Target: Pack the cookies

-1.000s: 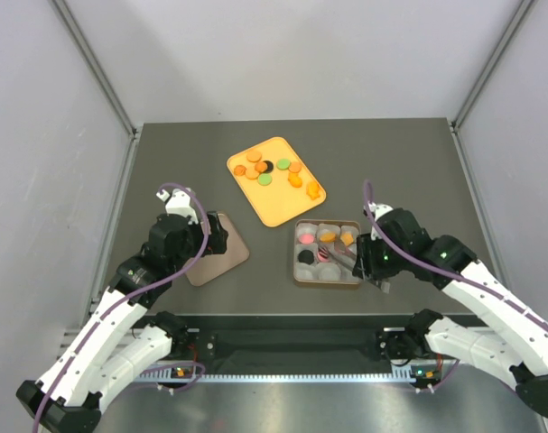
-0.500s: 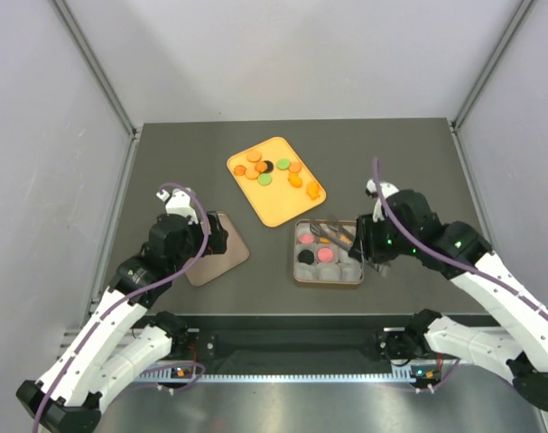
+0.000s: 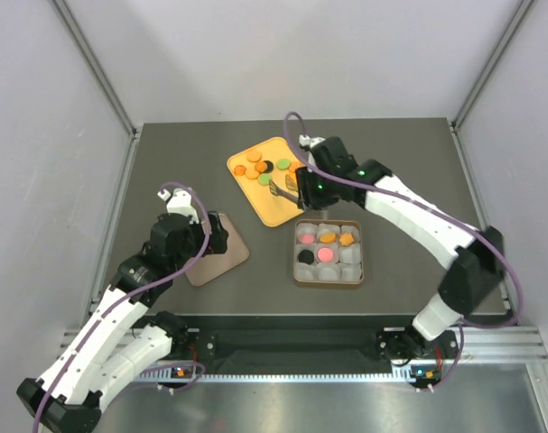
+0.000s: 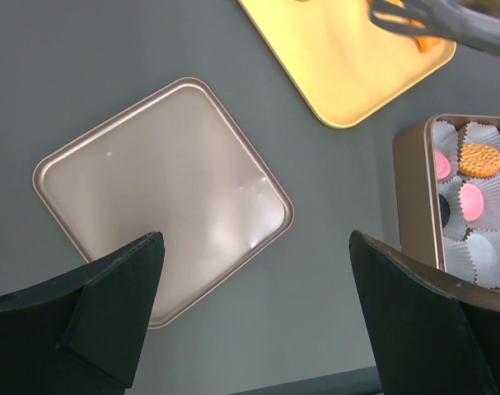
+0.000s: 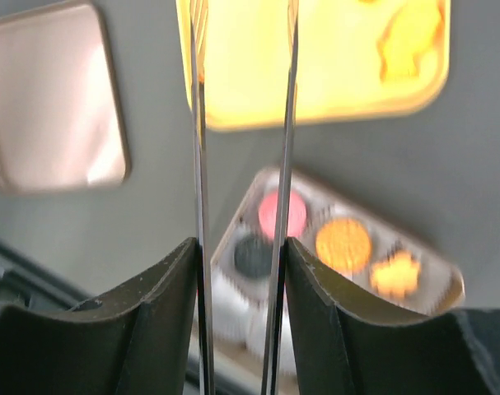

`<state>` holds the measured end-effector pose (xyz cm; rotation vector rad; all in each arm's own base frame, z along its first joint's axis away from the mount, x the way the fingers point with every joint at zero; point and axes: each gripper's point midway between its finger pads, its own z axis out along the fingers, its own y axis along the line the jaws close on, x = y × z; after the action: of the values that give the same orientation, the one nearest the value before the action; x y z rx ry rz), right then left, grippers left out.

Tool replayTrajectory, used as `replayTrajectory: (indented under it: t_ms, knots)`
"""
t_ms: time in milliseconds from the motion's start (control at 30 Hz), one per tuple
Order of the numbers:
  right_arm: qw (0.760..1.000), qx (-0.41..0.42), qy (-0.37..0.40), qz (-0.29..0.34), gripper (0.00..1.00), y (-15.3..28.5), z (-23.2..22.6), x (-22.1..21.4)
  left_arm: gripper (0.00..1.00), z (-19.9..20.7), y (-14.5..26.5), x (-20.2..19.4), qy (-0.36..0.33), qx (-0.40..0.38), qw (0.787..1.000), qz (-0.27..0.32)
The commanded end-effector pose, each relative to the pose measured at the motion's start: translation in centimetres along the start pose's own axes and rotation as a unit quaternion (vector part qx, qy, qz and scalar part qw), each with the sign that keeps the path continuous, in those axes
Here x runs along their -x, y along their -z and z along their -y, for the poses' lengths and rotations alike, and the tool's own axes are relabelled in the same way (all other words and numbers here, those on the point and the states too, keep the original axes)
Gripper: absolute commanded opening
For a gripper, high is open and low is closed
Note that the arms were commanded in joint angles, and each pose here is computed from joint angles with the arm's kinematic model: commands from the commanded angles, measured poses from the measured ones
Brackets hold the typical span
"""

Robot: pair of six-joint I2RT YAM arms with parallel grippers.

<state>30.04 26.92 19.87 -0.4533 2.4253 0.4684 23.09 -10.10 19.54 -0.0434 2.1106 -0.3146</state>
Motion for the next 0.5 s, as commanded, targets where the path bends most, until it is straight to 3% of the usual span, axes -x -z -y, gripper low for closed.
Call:
replayTrajectory:
  t_ms: [0, 100, 233, 467]
  knots:
    - [0.997, 0.017, 0.021, 0.078, 0.44, -1.9, -2.1, 6.6, 0.99, -0.1, 0.3, 0.6, 0.004, 0.003, 1.000, 0.017]
    - [0.999, 0.001, 0.021, 0.047, 0.46, -6.9, -1.9, 6.4, 0.99, -0.2, 0.3, 0.6, 0.004, 0.006, 1.000, 0.017]
    - [0.999, -0.016, 0.020, 0.038, 0.46, -10.0, -1.5, 6.7, 0.99, -0.2, 0.3, 0.7, 0.004, 0.006, 1.000, 0.018]
    - [0.999, -0.028, 0.023, 0.033, 0.47, -12.1, -1.5, 6.8, 0.99, -0.2, 0.1, 0.5, 0.003, 0.006, 1.000, 0.013]
